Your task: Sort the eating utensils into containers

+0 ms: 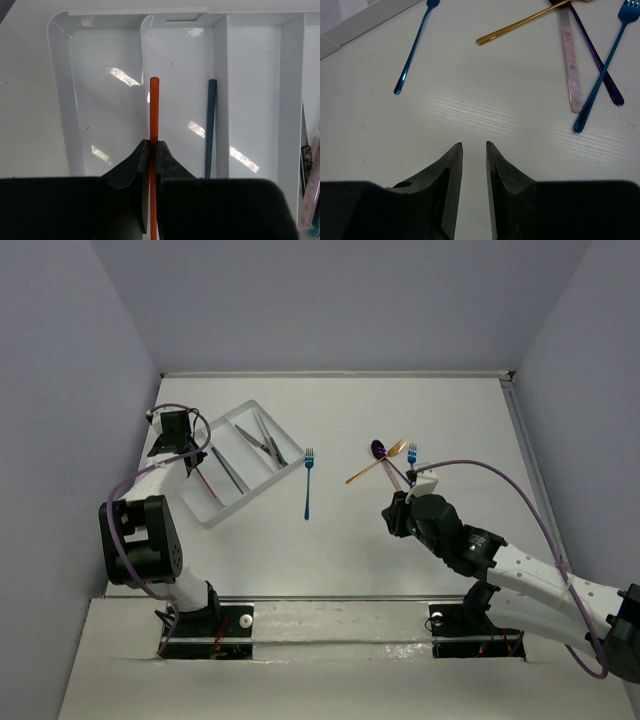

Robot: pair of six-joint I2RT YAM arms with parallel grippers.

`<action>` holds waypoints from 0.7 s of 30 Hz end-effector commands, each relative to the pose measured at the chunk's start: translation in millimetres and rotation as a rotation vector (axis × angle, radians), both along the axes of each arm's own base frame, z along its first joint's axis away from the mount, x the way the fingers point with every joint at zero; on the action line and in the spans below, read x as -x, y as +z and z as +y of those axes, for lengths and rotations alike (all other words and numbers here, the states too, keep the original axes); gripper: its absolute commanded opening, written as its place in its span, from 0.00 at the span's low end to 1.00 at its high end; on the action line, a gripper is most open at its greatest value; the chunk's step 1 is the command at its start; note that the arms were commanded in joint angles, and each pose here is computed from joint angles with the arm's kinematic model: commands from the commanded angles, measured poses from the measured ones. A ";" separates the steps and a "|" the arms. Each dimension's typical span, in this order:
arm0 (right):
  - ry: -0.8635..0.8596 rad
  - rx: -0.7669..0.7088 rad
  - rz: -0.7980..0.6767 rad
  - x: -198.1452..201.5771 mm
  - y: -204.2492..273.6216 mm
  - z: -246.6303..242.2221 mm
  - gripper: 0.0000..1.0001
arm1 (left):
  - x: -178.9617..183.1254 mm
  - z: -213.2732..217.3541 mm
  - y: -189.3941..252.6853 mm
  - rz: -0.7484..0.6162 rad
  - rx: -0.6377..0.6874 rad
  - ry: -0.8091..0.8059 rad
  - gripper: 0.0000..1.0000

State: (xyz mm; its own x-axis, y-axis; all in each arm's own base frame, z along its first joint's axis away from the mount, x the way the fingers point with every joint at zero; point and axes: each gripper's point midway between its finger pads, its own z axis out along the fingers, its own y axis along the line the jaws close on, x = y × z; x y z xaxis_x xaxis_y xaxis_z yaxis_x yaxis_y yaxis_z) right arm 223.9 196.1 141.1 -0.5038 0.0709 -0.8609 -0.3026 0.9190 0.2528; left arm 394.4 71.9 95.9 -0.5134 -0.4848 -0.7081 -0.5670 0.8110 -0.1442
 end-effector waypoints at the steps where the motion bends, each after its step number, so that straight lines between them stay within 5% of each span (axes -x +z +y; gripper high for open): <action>1: 0.006 -0.026 -0.037 -5.3 8.7 4.3 0.32 | -22.5 -1.7 17.2 -0.083 0.029 -0.009 0.00; 9: 0.003 -0.026 -0.037 -5.4 6.1 3.8 0.31 | -31.6 -8.0 13.1 -0.094 0.048 -0.051 0.06; 17: 0.000 -0.028 -0.036 -5.0 6.5 3.0 0.31 | -32.8 -9.5 12.6 -0.099 0.059 -0.052 0.34; 21: -0.002 -0.037 -0.043 -4.5 8.2 2.1 0.31 | -37.2 -21.3 41.9 -0.197 0.100 -0.094 0.41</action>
State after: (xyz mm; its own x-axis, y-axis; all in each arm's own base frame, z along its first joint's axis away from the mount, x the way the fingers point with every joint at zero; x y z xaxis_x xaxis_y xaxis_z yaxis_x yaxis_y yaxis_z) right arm 223.4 196.6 137.4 -0.5054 0.0692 -0.8601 -0.3060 0.9176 0.2536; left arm 412.7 59.7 88.1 -0.5140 -0.5047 -0.6936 -0.5162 0.8278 -0.2199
